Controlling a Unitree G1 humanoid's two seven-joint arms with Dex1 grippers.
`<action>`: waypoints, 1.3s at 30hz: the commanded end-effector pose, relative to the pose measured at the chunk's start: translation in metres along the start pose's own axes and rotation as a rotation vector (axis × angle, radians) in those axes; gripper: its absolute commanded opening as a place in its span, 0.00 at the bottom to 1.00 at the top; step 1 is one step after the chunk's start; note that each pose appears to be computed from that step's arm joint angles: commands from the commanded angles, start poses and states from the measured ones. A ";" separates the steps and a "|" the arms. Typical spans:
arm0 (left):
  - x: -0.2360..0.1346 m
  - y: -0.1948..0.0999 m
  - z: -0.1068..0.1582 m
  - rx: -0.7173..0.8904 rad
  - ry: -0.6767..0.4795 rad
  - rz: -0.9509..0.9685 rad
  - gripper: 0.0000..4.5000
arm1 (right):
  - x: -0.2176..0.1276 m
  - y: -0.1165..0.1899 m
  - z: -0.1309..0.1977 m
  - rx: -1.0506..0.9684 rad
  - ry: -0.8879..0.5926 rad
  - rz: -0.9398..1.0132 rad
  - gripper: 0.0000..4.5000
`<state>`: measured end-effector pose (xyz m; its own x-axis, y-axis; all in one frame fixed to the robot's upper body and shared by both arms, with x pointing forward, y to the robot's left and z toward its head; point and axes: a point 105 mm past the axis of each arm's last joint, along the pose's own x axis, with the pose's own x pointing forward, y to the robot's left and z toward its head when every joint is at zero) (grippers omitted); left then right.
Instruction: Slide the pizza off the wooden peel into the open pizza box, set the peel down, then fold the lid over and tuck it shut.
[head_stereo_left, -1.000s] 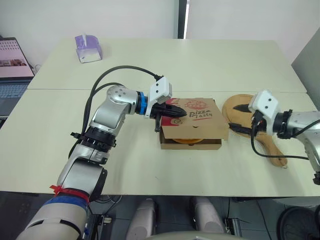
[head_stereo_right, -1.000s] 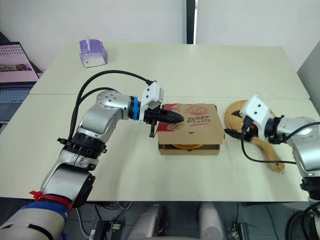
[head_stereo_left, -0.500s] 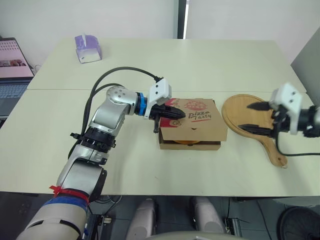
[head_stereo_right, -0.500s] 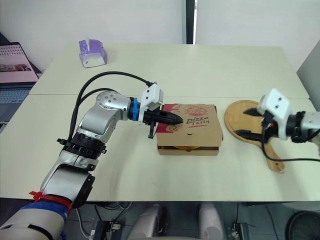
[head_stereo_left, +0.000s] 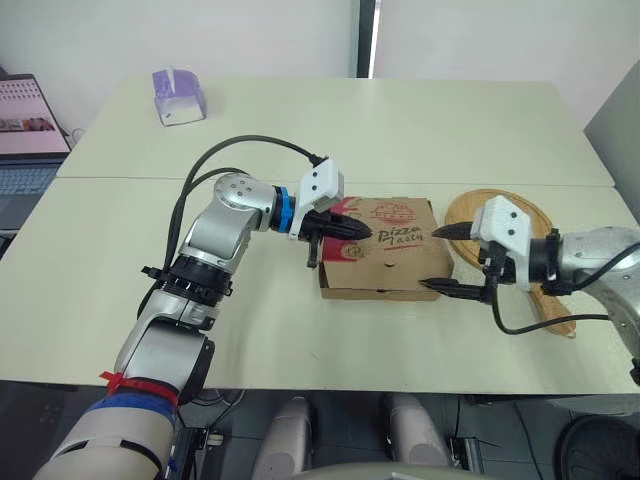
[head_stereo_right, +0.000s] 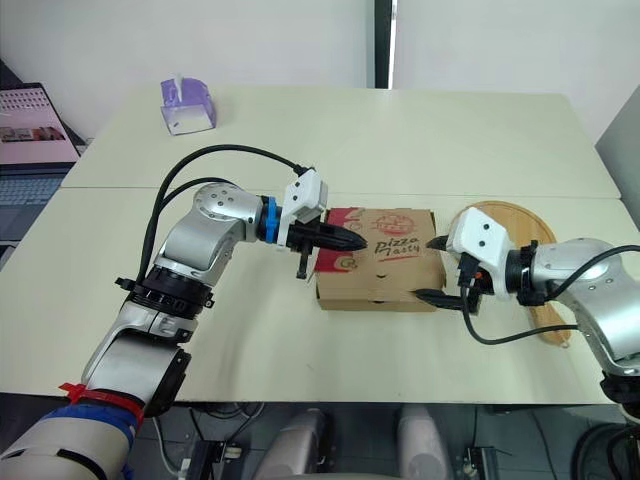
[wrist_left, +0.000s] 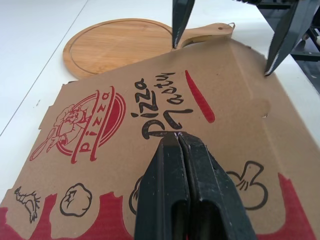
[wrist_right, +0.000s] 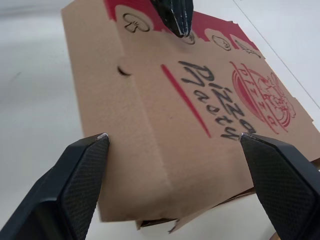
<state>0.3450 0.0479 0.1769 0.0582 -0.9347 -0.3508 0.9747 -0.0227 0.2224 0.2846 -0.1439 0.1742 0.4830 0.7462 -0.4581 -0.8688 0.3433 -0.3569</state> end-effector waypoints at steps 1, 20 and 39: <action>0.002 -0.005 0.004 0.050 0.019 -0.026 0.00 | 0.002 -0.008 0.007 -0.061 -0.022 -0.057 0.99; 0.011 -0.022 -0.025 0.070 0.103 -0.085 0.00 | 0.015 0.006 -0.010 -0.089 0.002 -0.116 0.99; 0.009 -0.018 -0.027 0.068 0.095 -0.035 0.00 | -0.040 -0.042 -0.041 0.152 0.041 -0.264 0.77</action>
<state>0.3345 0.0473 0.1502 0.0390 -0.9057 -0.4222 0.9604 -0.0827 0.2660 0.3075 -0.2160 0.1743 0.7064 0.5892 -0.3922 -0.7033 0.6468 -0.2951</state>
